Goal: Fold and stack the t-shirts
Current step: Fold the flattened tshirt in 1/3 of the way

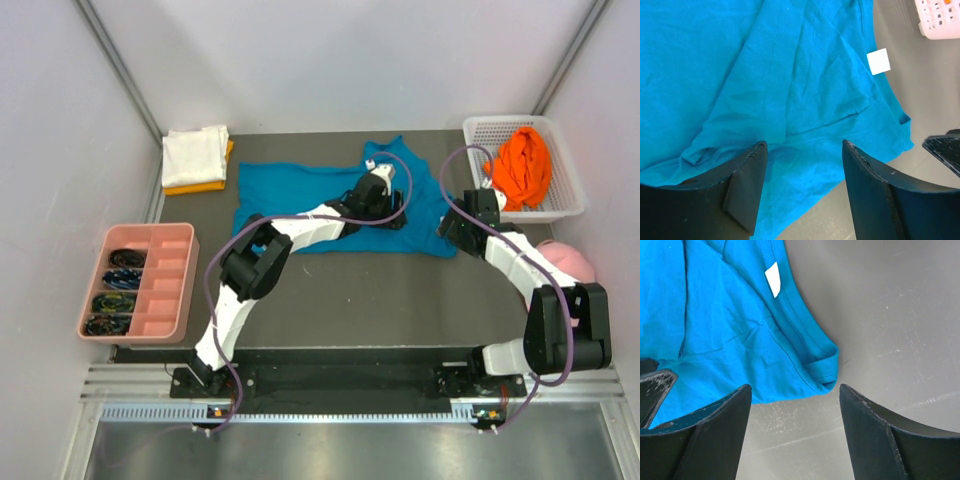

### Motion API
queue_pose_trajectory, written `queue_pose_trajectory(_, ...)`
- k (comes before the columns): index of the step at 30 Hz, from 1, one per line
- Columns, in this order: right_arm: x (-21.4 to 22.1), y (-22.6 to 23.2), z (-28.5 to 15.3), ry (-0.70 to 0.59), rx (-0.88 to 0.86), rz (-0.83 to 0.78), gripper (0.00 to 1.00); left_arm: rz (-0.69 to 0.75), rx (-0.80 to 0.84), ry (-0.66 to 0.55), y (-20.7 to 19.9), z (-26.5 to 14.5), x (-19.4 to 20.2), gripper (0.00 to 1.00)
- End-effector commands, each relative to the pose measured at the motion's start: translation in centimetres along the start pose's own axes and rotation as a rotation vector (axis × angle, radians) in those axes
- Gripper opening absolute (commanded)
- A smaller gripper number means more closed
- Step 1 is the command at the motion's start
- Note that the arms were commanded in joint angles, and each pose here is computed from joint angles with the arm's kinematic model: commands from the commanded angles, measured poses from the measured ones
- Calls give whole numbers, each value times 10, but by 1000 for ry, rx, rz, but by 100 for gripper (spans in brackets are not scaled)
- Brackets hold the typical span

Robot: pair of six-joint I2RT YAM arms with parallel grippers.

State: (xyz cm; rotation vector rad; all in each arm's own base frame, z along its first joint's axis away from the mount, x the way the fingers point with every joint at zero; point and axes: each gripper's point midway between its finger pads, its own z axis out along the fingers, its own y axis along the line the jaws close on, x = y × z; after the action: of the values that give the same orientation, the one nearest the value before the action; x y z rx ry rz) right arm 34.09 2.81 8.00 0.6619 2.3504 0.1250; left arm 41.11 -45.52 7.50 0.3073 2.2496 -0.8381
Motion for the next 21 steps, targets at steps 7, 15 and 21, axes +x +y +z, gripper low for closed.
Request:
queue_pose_trajectory(7, -14, 4, -12, -49, -34, 1, 71, 2, 5, -15, -2, 16, -1, 64)
queue_pose_trajectory(15, -14, 5, -13, -49, -40, -2, 71, 3, -23, -20, 5, 21, 1, 61)
queue_pose_trajectory(21, -14, 5, -14, -50, -42, -8, 71, 7, -48, -38, 10, 22, -3, 55)
